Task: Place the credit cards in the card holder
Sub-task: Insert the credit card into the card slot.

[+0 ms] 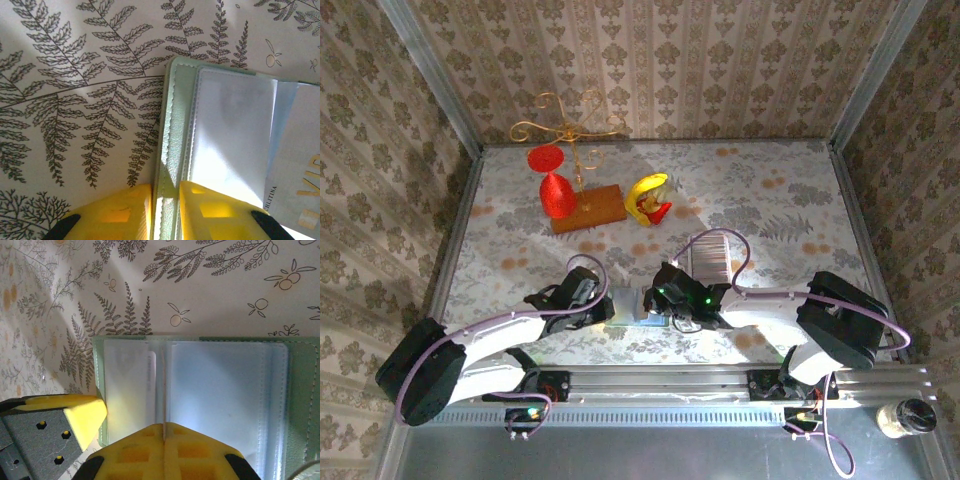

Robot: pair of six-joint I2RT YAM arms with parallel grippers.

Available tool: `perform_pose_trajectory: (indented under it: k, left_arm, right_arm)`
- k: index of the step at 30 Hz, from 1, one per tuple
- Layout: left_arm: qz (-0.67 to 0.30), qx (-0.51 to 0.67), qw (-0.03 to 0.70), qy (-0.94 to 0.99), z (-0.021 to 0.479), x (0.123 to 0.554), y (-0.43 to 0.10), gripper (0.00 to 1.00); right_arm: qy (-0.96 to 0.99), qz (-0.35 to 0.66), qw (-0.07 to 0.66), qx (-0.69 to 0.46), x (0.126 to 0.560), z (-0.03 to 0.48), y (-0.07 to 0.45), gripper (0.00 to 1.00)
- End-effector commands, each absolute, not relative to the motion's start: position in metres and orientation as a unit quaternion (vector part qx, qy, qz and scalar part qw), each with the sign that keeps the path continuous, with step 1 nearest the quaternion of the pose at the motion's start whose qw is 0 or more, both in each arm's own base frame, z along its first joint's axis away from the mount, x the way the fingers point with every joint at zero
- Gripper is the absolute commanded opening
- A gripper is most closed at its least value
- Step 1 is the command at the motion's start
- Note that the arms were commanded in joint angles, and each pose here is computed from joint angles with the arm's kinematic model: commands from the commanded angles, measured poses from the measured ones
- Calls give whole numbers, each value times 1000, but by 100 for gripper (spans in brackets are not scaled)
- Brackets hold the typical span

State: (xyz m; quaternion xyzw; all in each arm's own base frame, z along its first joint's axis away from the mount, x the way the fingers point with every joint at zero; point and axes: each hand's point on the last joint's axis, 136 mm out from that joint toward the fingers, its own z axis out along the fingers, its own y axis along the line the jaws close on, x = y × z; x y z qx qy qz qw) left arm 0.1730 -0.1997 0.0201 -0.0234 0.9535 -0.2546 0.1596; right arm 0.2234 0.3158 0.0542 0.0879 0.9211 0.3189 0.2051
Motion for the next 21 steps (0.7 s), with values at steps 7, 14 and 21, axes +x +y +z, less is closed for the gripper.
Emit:
perform_pose_trajectory:
  k: [7,14,21]
  left_arm:
    - [-243,-14,150,958,10,162,-194,17]
    - [-242,-12,149,959,10,161,-194,14]
    - [-243,-11,149,959,10,161,-195,13]
  right_arm:
    - [912,329,219,112,230,61,313,0]
    - [903,338,235,121,231,72,307,0]
    - [903,341,230,122,230,66,309,0]
